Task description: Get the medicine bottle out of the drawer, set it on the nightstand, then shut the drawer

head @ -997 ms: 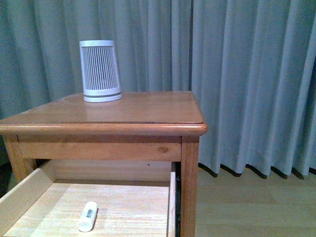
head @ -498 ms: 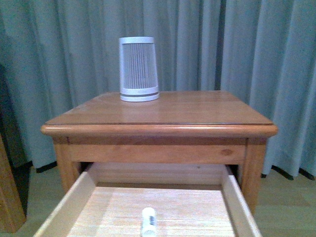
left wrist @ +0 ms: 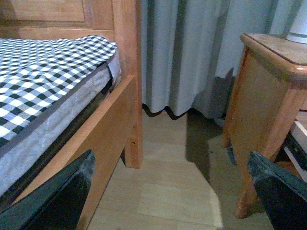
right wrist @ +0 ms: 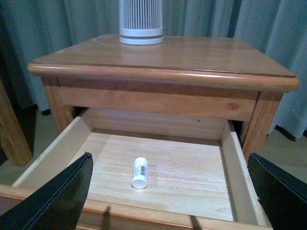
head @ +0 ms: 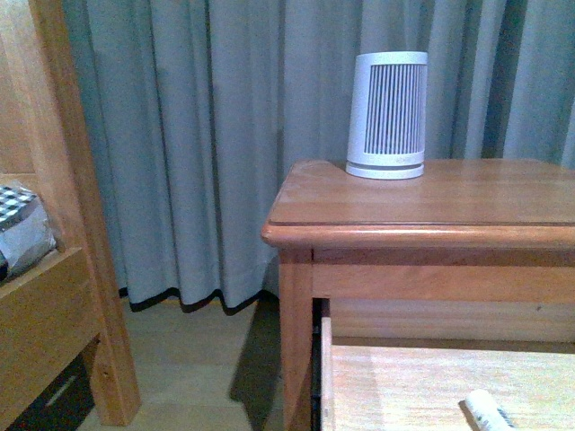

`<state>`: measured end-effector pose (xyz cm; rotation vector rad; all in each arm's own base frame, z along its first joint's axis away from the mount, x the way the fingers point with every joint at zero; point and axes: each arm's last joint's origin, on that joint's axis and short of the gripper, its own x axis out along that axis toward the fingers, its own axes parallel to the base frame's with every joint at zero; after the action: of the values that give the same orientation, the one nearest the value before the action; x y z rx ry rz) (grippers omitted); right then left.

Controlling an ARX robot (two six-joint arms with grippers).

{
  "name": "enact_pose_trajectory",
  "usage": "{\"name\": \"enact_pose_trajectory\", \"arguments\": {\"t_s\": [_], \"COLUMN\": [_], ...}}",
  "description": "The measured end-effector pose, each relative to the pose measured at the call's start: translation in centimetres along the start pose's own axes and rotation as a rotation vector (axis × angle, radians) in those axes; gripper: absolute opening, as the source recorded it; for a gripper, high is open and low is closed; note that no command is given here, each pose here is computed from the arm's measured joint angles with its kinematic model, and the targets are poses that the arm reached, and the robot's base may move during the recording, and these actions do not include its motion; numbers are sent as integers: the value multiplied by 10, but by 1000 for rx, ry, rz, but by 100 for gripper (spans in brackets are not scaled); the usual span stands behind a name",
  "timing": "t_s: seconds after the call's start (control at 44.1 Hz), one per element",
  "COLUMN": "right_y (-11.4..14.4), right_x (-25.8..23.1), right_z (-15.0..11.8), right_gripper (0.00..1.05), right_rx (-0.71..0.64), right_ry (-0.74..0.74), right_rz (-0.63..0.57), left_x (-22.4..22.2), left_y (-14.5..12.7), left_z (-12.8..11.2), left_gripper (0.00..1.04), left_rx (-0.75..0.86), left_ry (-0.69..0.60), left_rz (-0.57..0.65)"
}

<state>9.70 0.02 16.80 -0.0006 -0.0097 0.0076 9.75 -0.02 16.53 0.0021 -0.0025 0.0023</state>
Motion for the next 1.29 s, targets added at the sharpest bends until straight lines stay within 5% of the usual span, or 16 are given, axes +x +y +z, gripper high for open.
{"name": "enact_pose_trajectory", "arguments": {"t_s": [0.272, 0.498, 0.748, 1.291], "right_y": [-5, -1, 14, 48], "right_x": [24, 101, 183, 236], "right_z": [16, 48, 6, -81], "right_gripper": [98, 98, 98, 98], "right_rx": [82, 122, 84, 15], "right_ry": [6, 210, 527, 772], "right_rz": [-401, -319, -237, -129], "left_x": [0, 0, 0, 0], "left_y": [0, 0, 0, 0], "left_z": [0, 0, 0, 0], "left_gripper": [98, 98, 98, 98], "left_rx": [0, 0, 0, 0], "left_ry": [0, 0, 0, 0], "left_rz": [-3, -4, -4, -4]}}
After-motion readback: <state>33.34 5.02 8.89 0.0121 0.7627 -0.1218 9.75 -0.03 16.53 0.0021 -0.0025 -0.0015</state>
